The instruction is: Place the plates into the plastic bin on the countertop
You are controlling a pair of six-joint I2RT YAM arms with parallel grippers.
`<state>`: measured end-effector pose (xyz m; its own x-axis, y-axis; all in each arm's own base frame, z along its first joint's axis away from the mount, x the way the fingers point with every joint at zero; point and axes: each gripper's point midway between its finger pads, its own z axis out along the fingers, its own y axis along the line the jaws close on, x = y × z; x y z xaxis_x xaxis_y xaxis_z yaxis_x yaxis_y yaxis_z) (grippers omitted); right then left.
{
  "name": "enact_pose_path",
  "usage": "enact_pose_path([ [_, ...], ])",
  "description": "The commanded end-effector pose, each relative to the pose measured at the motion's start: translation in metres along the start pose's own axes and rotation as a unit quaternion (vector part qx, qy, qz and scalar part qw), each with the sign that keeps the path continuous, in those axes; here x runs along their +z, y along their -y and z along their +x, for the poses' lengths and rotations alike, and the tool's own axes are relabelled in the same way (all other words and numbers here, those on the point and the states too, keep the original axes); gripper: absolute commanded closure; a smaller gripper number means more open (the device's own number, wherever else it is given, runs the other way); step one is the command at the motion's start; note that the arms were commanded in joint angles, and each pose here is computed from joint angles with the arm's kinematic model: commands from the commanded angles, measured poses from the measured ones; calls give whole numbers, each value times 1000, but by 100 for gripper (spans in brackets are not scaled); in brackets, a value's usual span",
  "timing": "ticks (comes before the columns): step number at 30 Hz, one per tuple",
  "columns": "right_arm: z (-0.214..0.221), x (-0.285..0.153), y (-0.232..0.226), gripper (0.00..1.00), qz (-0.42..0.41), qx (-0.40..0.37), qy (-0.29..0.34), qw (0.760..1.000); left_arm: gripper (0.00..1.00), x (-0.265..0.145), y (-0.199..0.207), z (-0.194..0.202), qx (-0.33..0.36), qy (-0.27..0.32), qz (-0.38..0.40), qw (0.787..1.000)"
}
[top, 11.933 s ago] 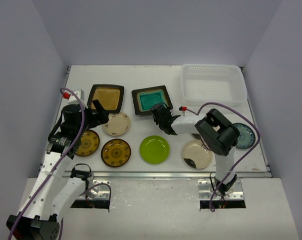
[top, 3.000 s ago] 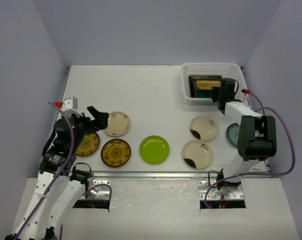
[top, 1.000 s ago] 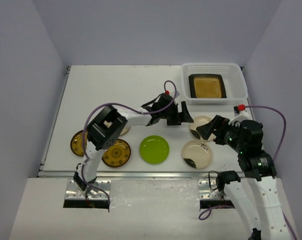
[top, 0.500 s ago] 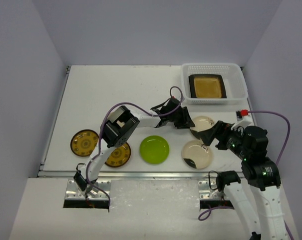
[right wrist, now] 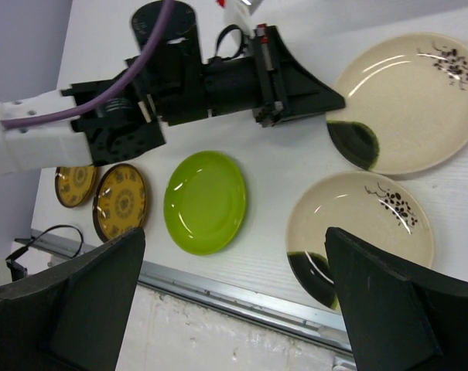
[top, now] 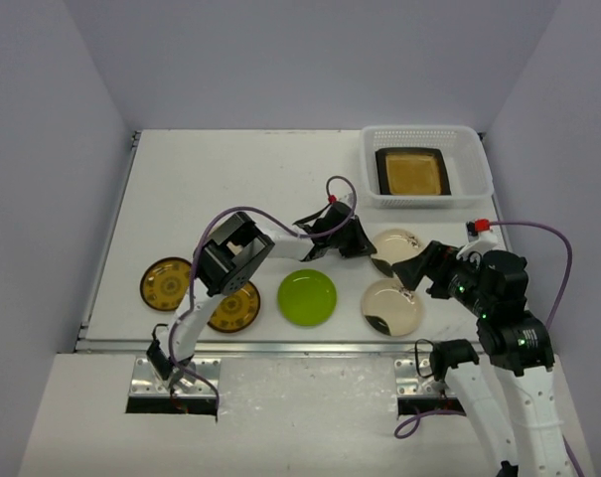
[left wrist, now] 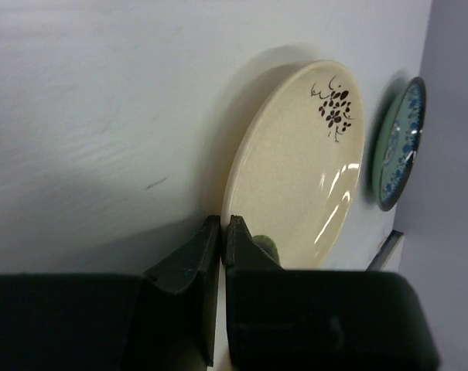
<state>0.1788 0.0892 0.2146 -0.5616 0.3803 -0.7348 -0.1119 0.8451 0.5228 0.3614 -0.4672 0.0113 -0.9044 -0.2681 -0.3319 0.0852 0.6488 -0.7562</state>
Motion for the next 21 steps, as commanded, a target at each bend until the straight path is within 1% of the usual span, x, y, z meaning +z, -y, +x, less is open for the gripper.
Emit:
enact_pose_path([
  [1,1,17,11,1,17,26,6,999,100,-49,-10,-28,14,84,-50,995],
  [4,3,27,13,1,13,41,6,999,100,-92,6,-49,28,128,-37,991],
  [7,9,40,9,1,-7,67,-3,998,100,-141,33,-61,49,150,-4,988],
  [9,8,49,5,1,-28,74,0,997,100,-160,28,-53,56,136,2,989],
  [13,7,62,-6,1,-70,60,-13,996,100,-208,27,-51,67,143,11,987],
  [15,11,74,-10,1,-92,48,-36,994,100,-241,34,-54,72,153,34,985],
  [16,8,73,-17,1,-111,43,-33,992,100,-241,24,-51,70,144,28,987],
  [17,8,77,-25,1,-137,33,-44,989,100,-254,23,-50,75,142,34,987],
  [19,11,83,-29,1,-155,34,-61,985,100,-269,27,-50,84,147,43,985],
  [21,11,83,-47,4,-215,41,-75,973,100,-283,24,-47,91,146,42,984],
])
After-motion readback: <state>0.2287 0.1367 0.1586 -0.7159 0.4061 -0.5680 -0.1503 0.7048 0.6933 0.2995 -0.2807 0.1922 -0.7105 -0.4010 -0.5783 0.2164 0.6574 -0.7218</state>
